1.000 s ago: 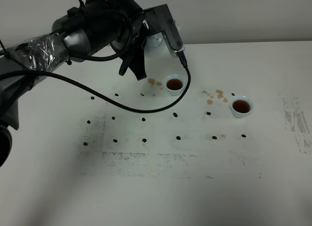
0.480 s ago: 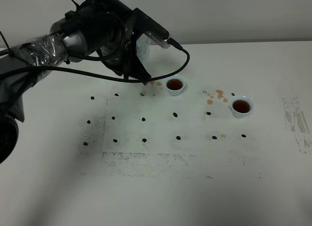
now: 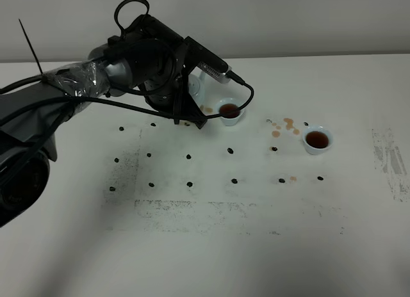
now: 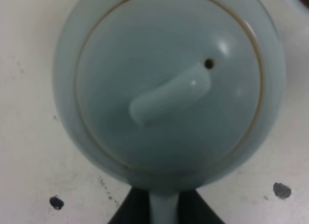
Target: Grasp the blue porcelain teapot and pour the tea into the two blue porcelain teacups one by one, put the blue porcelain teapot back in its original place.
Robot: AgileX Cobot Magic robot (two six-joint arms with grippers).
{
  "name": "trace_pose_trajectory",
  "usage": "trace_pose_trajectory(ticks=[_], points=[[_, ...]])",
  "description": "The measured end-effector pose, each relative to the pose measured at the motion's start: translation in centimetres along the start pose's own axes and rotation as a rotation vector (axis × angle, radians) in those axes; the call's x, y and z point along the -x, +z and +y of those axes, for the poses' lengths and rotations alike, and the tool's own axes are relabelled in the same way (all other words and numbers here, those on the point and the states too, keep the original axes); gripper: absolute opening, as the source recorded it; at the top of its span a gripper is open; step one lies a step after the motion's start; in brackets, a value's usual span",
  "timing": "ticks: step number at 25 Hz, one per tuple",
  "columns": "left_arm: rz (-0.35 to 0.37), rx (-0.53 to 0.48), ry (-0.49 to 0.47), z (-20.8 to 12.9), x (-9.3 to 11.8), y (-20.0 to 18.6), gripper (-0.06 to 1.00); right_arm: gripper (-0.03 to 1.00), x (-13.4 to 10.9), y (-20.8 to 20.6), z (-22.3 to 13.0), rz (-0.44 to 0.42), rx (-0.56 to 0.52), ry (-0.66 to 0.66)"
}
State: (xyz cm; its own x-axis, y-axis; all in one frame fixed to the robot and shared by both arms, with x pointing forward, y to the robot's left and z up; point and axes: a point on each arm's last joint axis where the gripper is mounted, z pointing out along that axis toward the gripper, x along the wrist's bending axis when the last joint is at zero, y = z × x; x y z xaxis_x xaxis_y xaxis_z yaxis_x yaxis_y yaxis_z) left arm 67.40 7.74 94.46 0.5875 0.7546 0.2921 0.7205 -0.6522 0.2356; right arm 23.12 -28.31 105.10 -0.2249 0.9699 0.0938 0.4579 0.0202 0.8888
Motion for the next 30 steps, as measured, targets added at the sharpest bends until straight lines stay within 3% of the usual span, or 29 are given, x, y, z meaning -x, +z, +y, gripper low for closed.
trace_pose_trajectory(ticks=[12,30], points=[[-0.049,-0.045,-0.028,-0.4,0.8,2.3,0.04,0.59,0.0,0.0,0.0,0.001,0.0,0.0],[-0.049,-0.031,-0.032,-0.6,0.5,3.1,0.04,0.59,0.0,0.0,0.0,0.001,0.0,0.0]])
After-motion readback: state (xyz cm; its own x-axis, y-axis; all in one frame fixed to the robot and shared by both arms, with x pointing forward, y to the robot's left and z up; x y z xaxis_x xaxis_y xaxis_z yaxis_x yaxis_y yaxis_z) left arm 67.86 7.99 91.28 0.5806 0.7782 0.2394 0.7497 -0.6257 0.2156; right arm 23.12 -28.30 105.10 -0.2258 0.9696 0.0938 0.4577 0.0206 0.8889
